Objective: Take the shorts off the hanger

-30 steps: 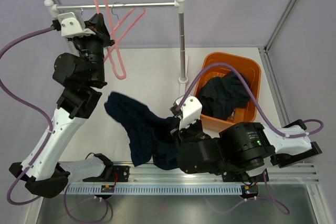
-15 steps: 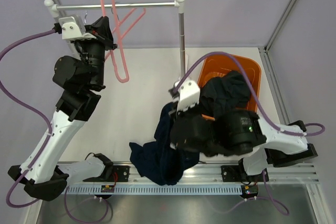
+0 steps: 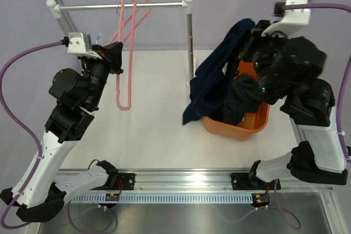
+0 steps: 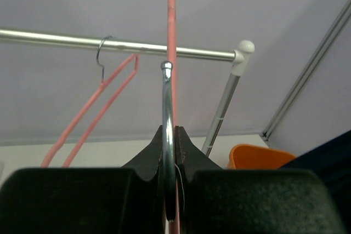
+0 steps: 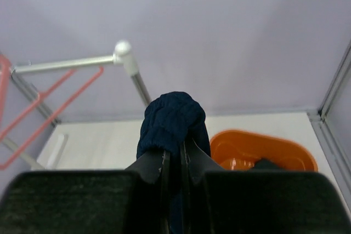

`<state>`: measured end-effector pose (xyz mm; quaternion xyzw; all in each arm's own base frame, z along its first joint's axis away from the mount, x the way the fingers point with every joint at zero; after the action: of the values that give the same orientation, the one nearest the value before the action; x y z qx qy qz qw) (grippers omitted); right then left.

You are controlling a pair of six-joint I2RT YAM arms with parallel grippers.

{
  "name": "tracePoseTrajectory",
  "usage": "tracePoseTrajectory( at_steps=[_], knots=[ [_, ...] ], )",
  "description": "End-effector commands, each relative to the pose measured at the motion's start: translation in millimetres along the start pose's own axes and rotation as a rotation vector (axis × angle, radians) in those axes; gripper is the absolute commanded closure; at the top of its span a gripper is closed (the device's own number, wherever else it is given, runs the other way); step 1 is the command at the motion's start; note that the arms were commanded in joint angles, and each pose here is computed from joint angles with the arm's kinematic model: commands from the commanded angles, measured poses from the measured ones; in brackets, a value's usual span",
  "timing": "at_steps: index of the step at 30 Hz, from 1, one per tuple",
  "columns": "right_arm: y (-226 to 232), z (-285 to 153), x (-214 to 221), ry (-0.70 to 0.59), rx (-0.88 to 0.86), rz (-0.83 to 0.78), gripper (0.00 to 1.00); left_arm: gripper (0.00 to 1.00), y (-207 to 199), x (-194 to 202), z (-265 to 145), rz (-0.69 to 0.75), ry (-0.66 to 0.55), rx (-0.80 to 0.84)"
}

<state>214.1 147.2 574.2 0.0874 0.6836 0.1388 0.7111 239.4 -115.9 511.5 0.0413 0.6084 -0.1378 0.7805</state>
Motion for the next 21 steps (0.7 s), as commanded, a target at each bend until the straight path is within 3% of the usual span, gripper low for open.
tracePoseTrajectory(
  at_steps=[1, 2, 5, 10, 21],
  knots=[
    [-41, -28, -101, -0.326, 0.042, 0.166, 1.0, 1.0, -6, 21, -8, -0.013, 0.061, 0.053],
    [-45, -32, -118, -0.398, 0.049, 0.232, 1.0, 1.0, -6, 24, -9, -0.011, 0.068, 0.059],
    [-53, -34, -139, -0.462, 0.12, 0.167, 1.0, 1.0, -8, 29, -14, -0.007, 0.091, 0.081],
    [-48, -13, -136, -0.491, 0.216, 0.052, 1.0, 1.0, -12, 38, -20, -0.017, 0.123, 0.119],
    [-45, 66, -77, -0.336, 0.199, -0.034, 1.0, 1.0, -12, 63, -35, 0.009, 0.251, 0.153]
  ],
)
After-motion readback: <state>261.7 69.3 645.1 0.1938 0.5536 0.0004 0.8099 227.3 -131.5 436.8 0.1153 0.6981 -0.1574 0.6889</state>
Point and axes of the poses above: each gripper's point midway between its finger pads, its own z axis out along the fingers, its own y axis along the line the jaws close on, x = y × z, the point moved 4 cm from there along -z, back along the fingers, and after that the axes turned 9 degrees about z, right-handed, at the moved point
